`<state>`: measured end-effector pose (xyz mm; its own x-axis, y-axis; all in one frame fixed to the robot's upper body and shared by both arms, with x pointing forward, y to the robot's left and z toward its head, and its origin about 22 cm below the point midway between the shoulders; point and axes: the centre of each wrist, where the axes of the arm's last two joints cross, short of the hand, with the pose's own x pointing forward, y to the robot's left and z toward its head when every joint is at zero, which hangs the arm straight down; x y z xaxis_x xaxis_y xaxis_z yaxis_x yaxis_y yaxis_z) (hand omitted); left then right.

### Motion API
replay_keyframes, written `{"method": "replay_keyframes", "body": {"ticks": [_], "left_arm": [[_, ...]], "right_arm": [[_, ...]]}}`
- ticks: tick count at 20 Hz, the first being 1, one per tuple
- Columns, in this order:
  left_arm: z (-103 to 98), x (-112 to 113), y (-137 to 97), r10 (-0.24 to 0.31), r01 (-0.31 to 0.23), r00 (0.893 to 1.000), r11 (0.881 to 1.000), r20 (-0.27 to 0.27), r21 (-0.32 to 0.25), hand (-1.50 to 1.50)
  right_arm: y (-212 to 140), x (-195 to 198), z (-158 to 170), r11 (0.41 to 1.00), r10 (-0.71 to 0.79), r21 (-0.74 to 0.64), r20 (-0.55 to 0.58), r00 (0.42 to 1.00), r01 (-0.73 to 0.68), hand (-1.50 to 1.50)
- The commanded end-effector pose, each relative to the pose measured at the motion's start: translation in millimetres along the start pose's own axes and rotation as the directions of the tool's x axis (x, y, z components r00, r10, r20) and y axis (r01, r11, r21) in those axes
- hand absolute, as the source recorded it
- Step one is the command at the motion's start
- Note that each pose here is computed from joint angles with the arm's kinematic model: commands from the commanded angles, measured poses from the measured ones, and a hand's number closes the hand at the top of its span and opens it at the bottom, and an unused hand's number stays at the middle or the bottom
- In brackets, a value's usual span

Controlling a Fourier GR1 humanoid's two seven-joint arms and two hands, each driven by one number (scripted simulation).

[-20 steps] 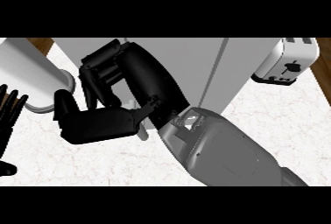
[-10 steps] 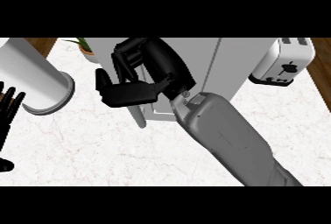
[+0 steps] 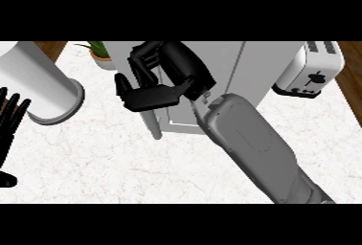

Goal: Pick up the wine, place it into the cabinet and close the cabinet

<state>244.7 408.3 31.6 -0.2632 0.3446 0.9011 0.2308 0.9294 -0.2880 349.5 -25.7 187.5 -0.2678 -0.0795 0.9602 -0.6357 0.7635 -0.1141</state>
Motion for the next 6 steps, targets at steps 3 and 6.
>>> {"method": "replay_keyframes", "body": {"ticks": [3, 6], "left_arm": [[-10, 2, -5, 0.009, -0.009, 1.0, 1.0, -0.009, -0.026, -1.5], [-8, -8, -12, 0.017, -0.017, 1.0, 0.999, -0.014, -0.034, -1.5]], "right_arm": [[-67, -26, 14, 0.982, 0.048, -0.18, -0.089, 0.995, -0.064, 1.5], [-61, -20, 1, 0.982, 0.032, -0.181, -0.08, 0.996, -0.046, 1.5]]}}
